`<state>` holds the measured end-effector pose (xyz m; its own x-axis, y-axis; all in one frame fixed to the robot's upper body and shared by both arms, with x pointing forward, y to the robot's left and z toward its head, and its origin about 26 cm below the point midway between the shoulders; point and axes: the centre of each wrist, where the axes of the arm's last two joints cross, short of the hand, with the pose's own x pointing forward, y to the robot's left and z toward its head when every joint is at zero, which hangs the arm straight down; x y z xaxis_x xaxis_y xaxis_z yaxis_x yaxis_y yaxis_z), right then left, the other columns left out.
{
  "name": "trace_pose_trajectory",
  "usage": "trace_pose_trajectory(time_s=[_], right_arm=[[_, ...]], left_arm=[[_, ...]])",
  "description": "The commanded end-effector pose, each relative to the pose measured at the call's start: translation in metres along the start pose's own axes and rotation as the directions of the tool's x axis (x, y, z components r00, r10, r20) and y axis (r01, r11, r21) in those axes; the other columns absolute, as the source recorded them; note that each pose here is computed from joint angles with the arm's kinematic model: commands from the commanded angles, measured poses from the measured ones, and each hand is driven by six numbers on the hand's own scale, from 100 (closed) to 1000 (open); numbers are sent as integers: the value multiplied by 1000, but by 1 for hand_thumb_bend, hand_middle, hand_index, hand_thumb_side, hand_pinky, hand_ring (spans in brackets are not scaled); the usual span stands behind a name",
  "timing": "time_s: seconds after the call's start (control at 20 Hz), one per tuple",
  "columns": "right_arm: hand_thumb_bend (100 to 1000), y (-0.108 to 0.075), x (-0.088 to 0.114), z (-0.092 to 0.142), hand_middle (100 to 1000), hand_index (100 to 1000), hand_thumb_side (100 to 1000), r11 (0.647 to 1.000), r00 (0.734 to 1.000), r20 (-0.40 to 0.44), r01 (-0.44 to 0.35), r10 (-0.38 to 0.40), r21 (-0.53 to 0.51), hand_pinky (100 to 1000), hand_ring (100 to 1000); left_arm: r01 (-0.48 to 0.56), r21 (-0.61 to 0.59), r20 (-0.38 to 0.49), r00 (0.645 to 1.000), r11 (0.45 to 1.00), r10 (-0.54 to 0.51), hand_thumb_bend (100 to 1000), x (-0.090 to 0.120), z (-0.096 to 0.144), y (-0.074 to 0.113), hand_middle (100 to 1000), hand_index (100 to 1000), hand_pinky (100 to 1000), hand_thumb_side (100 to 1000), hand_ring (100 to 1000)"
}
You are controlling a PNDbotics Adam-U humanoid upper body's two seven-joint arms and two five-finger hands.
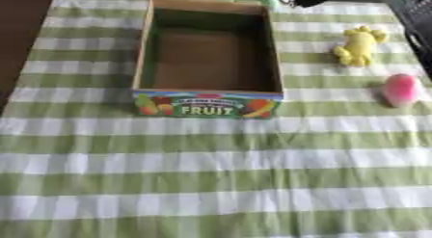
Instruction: Pick up objects on the table and place them in the box.
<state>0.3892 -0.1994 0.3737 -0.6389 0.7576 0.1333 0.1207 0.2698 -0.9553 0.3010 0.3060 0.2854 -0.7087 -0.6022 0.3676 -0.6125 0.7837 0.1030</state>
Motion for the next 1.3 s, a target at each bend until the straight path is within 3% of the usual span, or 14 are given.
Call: trace_pose_trajectory(time_s=[0.05,0.45,0.8,1.0,1.3], right_arm=[[100,1,1,-13,437,514,121,1000,1000,2,-9,9,6,787,681],[100,38,-12,-37,442,520,124,991,999,-30,19,-16,132,784,681],[100,58,-26,-48,466,551,112,973,997,-66,54,-40,225,788,702],[100,66,-33,-53,521,603,106,960,997,-70,40,-21,278,795,724],[100,74,-43,-57,742,768,231,929,998,-54,-12,34,370,836,814]], left_arm=[[-13,-1,35,999,1000,13,100,7,-8,1,801,964,561,975,783],[-33,-2,42,999,999,33,100,10,-10,-1,801,964,561,974,783],[-46,-4,49,998,999,46,100,12,-12,-3,802,964,560,973,783],[-50,-5,52,997,999,50,100,13,-13,-4,802,964,559,973,783],[-53,-4,55,997,999,53,100,13,-14,-4,801,962,558,970,783]])
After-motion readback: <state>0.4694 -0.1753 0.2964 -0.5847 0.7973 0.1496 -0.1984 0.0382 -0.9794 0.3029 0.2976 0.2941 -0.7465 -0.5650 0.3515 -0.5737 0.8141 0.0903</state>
